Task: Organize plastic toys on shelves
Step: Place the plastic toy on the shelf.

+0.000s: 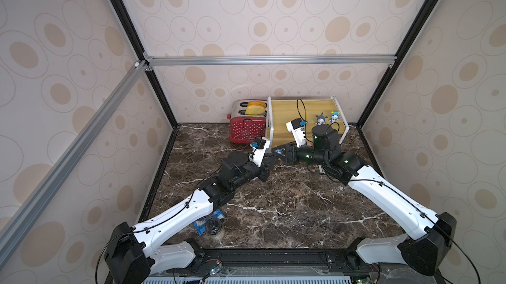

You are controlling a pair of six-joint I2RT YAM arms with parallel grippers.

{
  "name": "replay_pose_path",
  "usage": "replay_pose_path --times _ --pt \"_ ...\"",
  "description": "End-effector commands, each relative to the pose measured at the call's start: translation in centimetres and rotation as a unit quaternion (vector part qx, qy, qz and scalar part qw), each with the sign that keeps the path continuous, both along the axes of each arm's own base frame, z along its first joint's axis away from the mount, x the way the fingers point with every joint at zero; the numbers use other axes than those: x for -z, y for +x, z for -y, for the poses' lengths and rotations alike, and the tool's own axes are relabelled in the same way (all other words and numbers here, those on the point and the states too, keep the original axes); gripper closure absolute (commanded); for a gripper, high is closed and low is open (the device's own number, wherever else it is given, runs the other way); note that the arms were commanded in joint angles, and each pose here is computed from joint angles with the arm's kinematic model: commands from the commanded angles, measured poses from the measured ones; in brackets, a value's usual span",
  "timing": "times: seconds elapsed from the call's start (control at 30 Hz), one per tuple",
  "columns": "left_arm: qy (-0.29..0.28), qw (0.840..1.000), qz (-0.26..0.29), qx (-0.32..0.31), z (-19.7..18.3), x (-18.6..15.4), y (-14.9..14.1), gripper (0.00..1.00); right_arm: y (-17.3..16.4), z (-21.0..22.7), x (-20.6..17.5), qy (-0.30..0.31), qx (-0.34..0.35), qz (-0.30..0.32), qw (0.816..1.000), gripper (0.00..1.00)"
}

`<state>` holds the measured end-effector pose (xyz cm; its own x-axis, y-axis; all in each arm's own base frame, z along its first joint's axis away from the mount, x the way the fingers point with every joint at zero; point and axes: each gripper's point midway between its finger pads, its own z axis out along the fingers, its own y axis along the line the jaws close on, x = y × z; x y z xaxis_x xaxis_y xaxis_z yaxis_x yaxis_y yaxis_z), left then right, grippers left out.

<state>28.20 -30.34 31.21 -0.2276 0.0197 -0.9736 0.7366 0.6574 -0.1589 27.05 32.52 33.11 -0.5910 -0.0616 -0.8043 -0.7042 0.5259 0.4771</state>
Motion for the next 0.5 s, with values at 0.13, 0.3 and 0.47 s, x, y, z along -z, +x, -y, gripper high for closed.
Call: replay_pose_path --times 0.13,0.3,0.47 --pt "-0.045 0.999 0.018 0.010 0.1 -3.2 -0.6 0.78 -0.8 0.7 -1.2 0.006 -0.015 0.046 0.999 0.76" --pt "-0.062 0.998 0.020 0.017 0.1 -4.1 -1.0 0.71 -1.1 1.2 -2.4 0.004 -0.029 0.089 0.996 0.85" --pt "-0.072 0.997 0.029 0.018 -0.1 -5.2 -1.2 0.54 -1.2 2.4 -3.8 -0.011 -0.036 0.130 0.991 0.87"
